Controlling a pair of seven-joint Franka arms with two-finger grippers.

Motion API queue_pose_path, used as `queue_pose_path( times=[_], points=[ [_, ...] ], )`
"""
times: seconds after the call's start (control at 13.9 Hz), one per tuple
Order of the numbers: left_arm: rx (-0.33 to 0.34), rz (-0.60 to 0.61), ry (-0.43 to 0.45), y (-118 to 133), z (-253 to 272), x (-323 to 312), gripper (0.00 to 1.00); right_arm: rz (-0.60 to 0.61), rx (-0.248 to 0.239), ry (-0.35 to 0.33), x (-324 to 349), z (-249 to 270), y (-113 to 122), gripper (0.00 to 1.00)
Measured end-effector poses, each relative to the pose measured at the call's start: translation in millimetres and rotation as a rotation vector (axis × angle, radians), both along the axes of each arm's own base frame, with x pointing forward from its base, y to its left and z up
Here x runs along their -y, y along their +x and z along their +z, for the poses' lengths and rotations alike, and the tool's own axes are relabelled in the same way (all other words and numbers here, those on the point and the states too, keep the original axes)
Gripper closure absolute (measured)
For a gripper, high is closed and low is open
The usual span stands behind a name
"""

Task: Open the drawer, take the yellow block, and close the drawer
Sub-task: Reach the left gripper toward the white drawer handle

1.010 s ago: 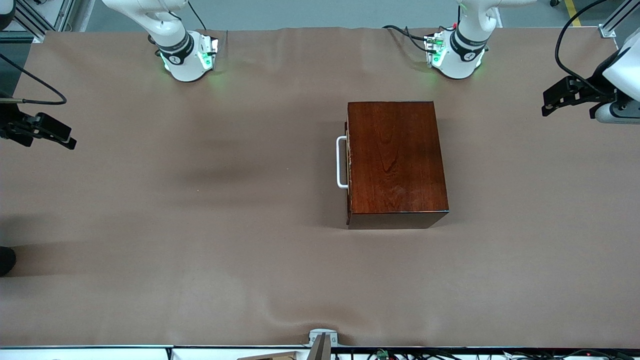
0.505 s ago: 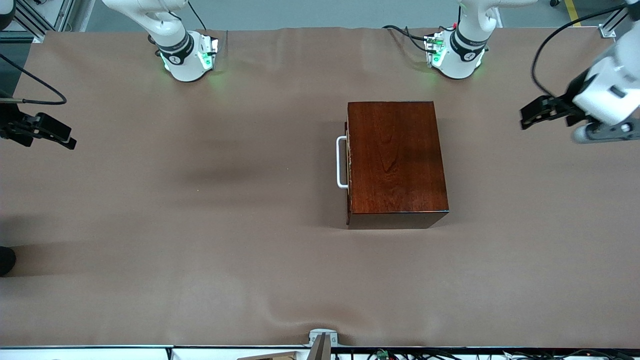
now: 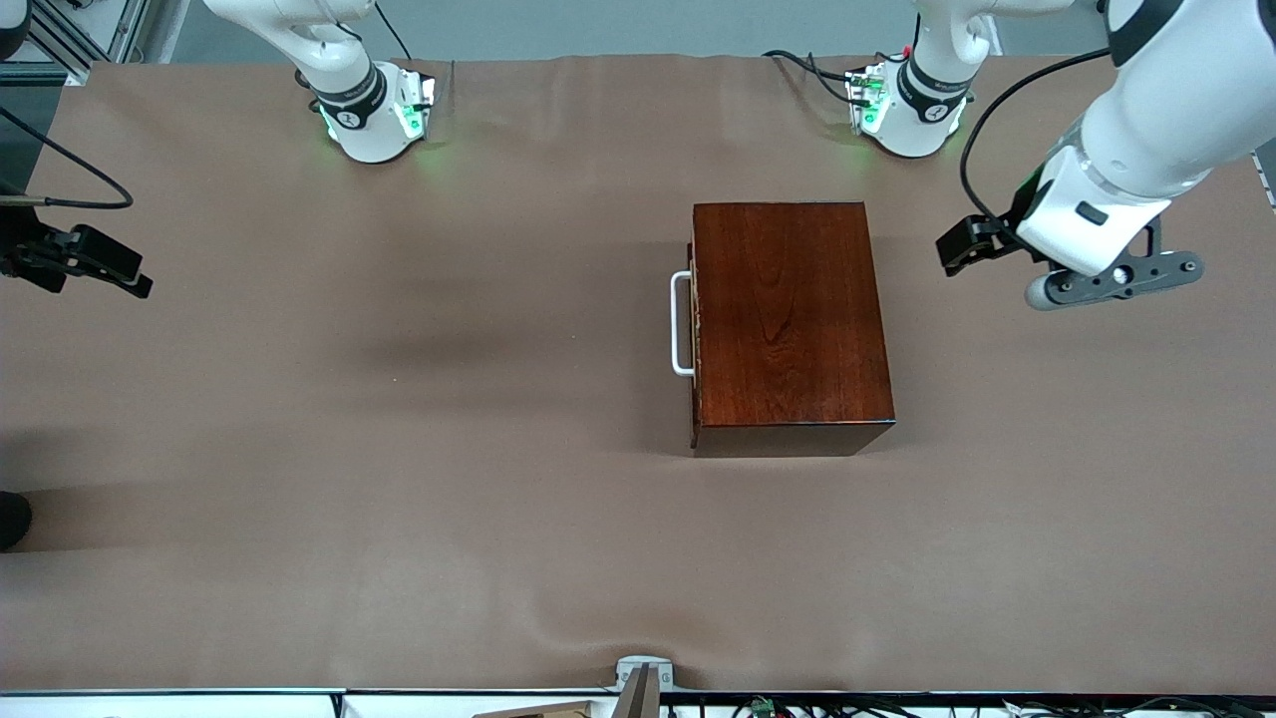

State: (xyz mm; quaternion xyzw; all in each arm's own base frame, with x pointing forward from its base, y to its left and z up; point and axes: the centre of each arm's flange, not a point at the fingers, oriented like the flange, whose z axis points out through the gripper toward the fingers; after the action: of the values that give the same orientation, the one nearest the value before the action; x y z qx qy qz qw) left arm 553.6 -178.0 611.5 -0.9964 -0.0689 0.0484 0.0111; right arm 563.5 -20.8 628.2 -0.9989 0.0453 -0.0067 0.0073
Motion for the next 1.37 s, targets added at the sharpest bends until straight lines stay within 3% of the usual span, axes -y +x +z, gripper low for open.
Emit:
queue_pose_path(
  times=[0.36,0.72,1.08,1.37],
  points=[
    [-0.020,-0.067,-0.008,9,-24,48,0.00,0.000,0.000,0.000,0,0,0,0.00],
    [-0.037,-0.048,-0.001,3,-56,125,0.00,0.000,0.000,0.000,0,0,0,0.00],
    [0.057,0.053,-0.050,-13,-96,228,0.00,0.000,0.001,0.000,0,0,0,0.00],
    [0.122,0.069,0.033,-48,-164,322,0.00,0.000,0.001,0.000,0,0,0,0.00]
  ],
)
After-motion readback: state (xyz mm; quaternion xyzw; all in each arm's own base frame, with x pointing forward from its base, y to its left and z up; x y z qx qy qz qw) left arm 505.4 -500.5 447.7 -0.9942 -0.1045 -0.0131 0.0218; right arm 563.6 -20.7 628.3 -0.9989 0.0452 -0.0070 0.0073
